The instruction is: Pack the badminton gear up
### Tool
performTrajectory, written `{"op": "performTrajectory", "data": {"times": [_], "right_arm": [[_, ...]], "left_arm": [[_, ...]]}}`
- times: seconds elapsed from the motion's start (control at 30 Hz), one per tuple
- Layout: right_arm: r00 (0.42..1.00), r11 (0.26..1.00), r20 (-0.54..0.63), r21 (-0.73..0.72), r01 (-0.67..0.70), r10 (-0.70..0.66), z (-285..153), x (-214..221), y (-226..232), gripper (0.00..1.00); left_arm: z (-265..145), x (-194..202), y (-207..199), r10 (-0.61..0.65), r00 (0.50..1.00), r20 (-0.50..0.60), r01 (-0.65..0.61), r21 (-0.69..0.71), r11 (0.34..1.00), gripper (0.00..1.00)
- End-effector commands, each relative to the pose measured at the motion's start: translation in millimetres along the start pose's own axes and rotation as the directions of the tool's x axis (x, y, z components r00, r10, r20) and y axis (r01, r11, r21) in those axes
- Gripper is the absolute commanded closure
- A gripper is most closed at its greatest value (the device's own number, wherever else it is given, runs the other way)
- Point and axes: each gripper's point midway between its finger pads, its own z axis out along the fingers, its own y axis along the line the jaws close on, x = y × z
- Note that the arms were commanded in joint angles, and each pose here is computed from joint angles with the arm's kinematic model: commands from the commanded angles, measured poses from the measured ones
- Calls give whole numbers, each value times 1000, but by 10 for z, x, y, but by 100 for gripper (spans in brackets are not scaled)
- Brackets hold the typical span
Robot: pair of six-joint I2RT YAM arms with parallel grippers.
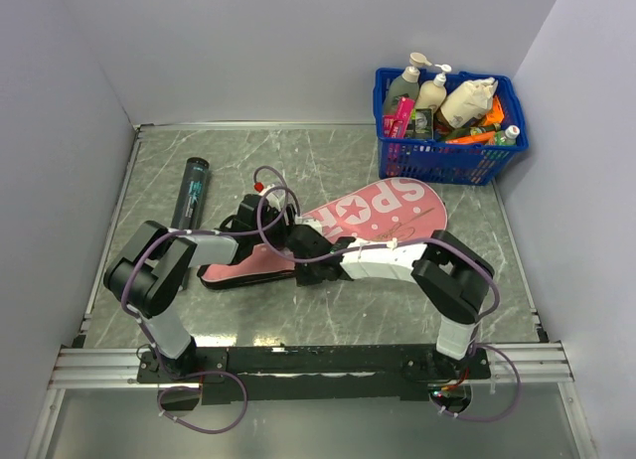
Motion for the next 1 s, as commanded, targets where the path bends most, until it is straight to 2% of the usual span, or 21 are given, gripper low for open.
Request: {"op": "performTrajectory", "data": {"times": [0.0,0.1,0.17,0.23,0.27,0.33,0.37,0.5,0.6,0.67,0.77,0.97], "right_arm": [[998,983,-28,-178,-52,48,-122,29,414,100],[998,987,-12,-147,-62,61,-197,45,298,100],[998,988,-14,-139,-64,63,-261,73,244,100],[997,991,23,-114,-75,78,-320,48,156,100],[996,990,30,-110,-86,90,-342,35,119,100],[993,989,39,-107,-102,107,-390,64,45,100],[992,989,44,-102,-110,114,-403,67,11,100],[989,989,45,-54,-136,139,-429,206,-210,100],[982,984,52,-12,-180,180,-446,335,-463,100],[974,976,68,-34,-213,215,-492,339,-541,100],[965,968,82,2,-251,250,-556,423,-805,100],[945,949,144,73,-305,293,-792,485,-1285,100]], "left_arm": [[-47,580,308,-21,983,-180,3,-98,995,35],[-99,520,106,21,986,-163,-23,-8,1000,33],[-200,469,-44,47,990,-136,-41,46,998,28],[-296,410,-126,46,992,-116,-39,59,997,26],[-413,282,-263,58,996,-71,-52,83,995,25],[-557,177,-272,44,999,-28,-43,27,999,25],[-714,4,-411,51,998,42,-52,35,998,24],[-1120,-240,-346,-22,983,185,40,-97,995,24],[-1369,-131,-332,-44,982,185,65,-112,992,23],[-1478,14,-329,-45,986,158,64,-118,991,24],[-1511,260,-284,-59,993,105,71,-118,990,27],[-1519,622,72,-107,993,59,117,-227,967,30]]}}
